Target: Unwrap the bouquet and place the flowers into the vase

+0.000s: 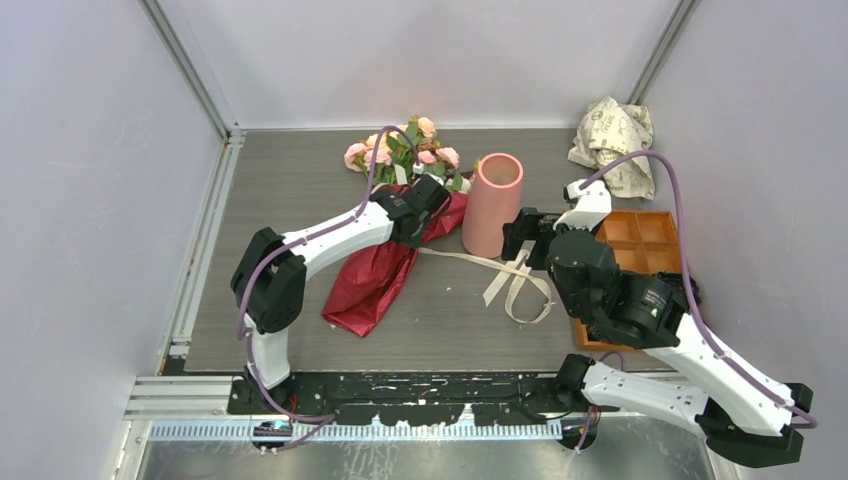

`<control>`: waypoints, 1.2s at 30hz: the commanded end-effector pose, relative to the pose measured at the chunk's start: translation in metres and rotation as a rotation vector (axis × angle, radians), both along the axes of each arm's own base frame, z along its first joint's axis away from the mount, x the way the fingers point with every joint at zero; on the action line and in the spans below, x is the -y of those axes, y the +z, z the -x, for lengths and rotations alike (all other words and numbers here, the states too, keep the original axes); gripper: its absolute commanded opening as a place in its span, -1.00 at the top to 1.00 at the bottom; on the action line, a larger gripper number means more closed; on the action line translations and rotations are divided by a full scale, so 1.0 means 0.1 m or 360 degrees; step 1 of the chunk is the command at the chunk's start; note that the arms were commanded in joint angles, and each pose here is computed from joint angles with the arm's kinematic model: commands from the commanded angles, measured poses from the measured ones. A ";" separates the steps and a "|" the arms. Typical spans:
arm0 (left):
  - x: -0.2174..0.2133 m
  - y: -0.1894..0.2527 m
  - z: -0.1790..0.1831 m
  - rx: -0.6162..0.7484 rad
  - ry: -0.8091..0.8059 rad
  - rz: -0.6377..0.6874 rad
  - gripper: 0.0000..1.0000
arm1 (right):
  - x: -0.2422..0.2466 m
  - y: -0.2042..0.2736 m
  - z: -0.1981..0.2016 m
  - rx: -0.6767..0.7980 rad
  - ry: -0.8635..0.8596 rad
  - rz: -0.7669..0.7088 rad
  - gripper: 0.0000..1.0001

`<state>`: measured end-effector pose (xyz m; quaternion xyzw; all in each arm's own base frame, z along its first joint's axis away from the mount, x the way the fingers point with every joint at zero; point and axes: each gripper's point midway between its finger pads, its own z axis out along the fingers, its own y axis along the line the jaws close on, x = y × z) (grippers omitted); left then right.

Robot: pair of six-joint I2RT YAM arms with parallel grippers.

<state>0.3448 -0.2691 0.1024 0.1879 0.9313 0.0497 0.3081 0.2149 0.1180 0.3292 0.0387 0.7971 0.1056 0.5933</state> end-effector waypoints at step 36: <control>0.30 0.11 -0.01 -0.0047 -0.0007 0.0138 0.29 | -0.28 -0.12 -0.08 -0.0017 0.0085 -0.0060 -0.85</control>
